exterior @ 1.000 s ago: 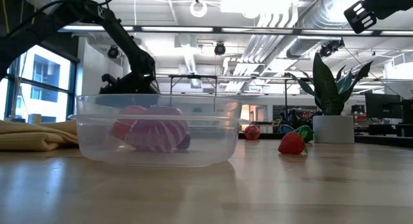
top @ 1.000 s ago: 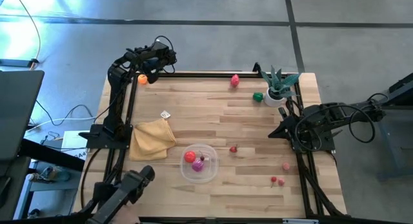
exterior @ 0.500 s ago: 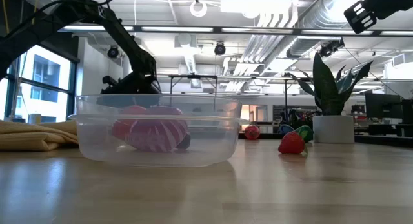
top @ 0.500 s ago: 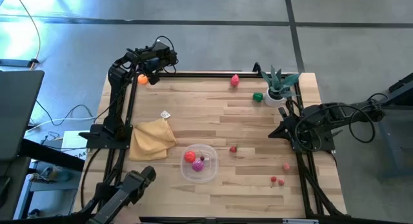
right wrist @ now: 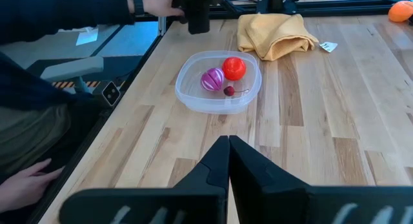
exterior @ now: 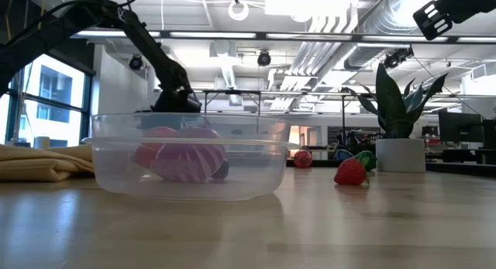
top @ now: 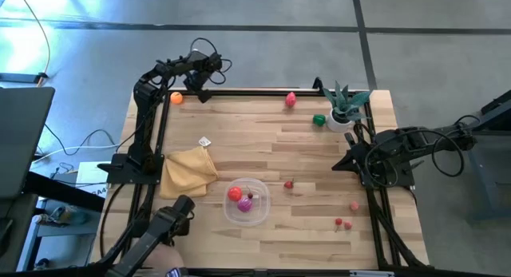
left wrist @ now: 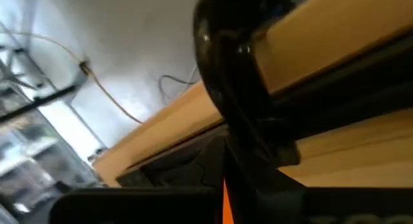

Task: Pick and placing Produce into tupperware
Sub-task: Put the orange into the transparent bin

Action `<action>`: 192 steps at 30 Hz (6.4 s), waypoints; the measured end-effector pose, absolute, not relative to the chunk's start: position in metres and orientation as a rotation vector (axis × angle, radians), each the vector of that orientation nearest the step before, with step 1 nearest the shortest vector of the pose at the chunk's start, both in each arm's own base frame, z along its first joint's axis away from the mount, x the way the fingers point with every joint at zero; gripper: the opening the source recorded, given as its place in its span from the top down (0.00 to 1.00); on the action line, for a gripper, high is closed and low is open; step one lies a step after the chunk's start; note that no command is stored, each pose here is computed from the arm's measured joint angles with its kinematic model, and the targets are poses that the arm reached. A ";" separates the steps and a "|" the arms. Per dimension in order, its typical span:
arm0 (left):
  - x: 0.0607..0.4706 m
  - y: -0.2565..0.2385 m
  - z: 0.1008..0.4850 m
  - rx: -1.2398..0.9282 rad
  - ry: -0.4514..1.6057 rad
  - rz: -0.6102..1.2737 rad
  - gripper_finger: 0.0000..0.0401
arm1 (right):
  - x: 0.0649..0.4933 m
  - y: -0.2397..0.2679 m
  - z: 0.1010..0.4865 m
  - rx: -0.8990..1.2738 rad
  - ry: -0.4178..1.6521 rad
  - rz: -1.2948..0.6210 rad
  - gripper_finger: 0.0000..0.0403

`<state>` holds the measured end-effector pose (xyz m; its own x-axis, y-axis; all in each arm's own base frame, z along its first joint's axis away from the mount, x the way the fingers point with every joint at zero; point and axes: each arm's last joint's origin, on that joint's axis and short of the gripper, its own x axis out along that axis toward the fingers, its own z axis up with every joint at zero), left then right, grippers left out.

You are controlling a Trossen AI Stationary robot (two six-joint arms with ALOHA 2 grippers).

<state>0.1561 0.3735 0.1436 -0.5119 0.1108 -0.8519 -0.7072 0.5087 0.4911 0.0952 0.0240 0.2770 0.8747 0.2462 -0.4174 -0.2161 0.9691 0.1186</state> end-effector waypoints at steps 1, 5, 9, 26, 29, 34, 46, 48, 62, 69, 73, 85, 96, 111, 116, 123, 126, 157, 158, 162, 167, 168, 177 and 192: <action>0.154 0.375 0.143 -0.509 1.821 1.140 1.00 | 0.095 0.024 0.277 0.069 0.444 0.241 1.00; 0.155 0.373 0.141 -0.556 1.815 1.217 1.00 | 0.095 0.024 0.277 0.069 0.444 0.241 1.00; 0.159 0.366 0.142 -0.587 1.827 1.253 1.00 | 0.095 0.024 0.277 0.069 0.444 0.241 1.00; 0.157 0.340 0.138 -0.558 1.867 1.695 1.00 | 0.095 0.024 0.277 0.069 0.444 0.242 1.00; 0.154 0.337 0.140 -0.543 1.903 1.721 0.99 | 0.095 0.024 0.277 0.069 0.444 0.242 1.00; 0.153 0.339 0.141 -0.475 1.864 1.804 0.99 | 0.095 0.024 0.277 0.069 0.444 0.242 1.00; 0.151 0.329 0.129 -0.427 1.957 1.739 0.92 | 0.095 0.024 0.277 0.069 0.444 0.242 1.00; 0.151 0.329 0.129 -0.429 1.960 1.733 0.91 | 0.095 0.024 0.277 0.069 0.444 0.242 1.00; 0.157 0.328 0.127 -0.530 1.920 1.669 0.92 | 0.095 0.024 0.277 0.069 0.444 0.242 1.00; 0.165 0.324 0.127 -0.529 1.943 1.595 0.98 | 0.095 0.024 0.277 0.069 0.444 0.242 1.00; 0.177 0.316 0.127 -0.506 1.957 1.551 0.99 | 0.095 0.024 0.277 0.069 0.444 0.242 1.00; 0.207 0.298 0.124 -0.466 1.961 1.432 0.98 | 0.095 0.024 0.277 0.069 0.444 0.242 1.00; 0.221 0.292 0.158 -0.369 2.037 1.416 0.98 | 0.095 0.024 0.277 0.069 0.444 0.242 1.00; 0.231 0.275 0.160 -0.820 2.030 0.860 1.00 | 0.095 0.024 0.277 0.069 0.445 0.242 1.00; 0.236 0.270 0.160 -0.871 2.011 0.771 1.00 | 0.095 0.024 0.277 0.069 0.444 0.242 1.00; 0.240 0.269 0.162 -0.881 1.993 0.687 1.00 | 0.095 0.024 0.277 0.069 0.445 0.242 1.00; 0.244 0.271 0.166 -0.881 1.957 0.575 1.00 | 0.095 0.024 0.277 0.069 0.444 0.242 1.00; 0.271 0.299 0.286 -0.306 1.643 0.544 1.00 | 0.095 0.024 0.277 0.069 0.445 0.242 1.00; 0.268 0.300 0.290 -0.286 1.649 0.573 1.00 | 0.095 0.024 0.277 0.069 0.445 0.242 1.00; 0.247 0.303 0.311 -0.266 1.629 0.718 1.00 | 0.095 0.024 0.277 0.069 0.445 0.242 1.00; 0.234 0.303 0.325 -0.379 1.527 0.698 1.00 | 0.095 0.024 0.277 0.069 0.444 0.242 1.00; 0.233 0.302 0.327 -0.391 1.514 0.702 1.00 | 0.095 0.024 0.277 0.069 0.444 0.242 1.00; 0.221 0.305 0.335 -0.372 1.509 0.729 1.00 | 0.095 0.024 0.277 0.069 0.445 0.241 1.00; 0.221 0.293 0.299 -0.519 1.612 0.775 1.00 | 0.095 0.024 0.277 0.069 0.444 0.242 1.00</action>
<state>0.2211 0.2929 0.2991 -0.1873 0.0882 -0.9783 -0.7094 0.6767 0.1969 0.0952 0.0240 0.2770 0.8749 0.2462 -0.4170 -0.2162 0.9691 0.1186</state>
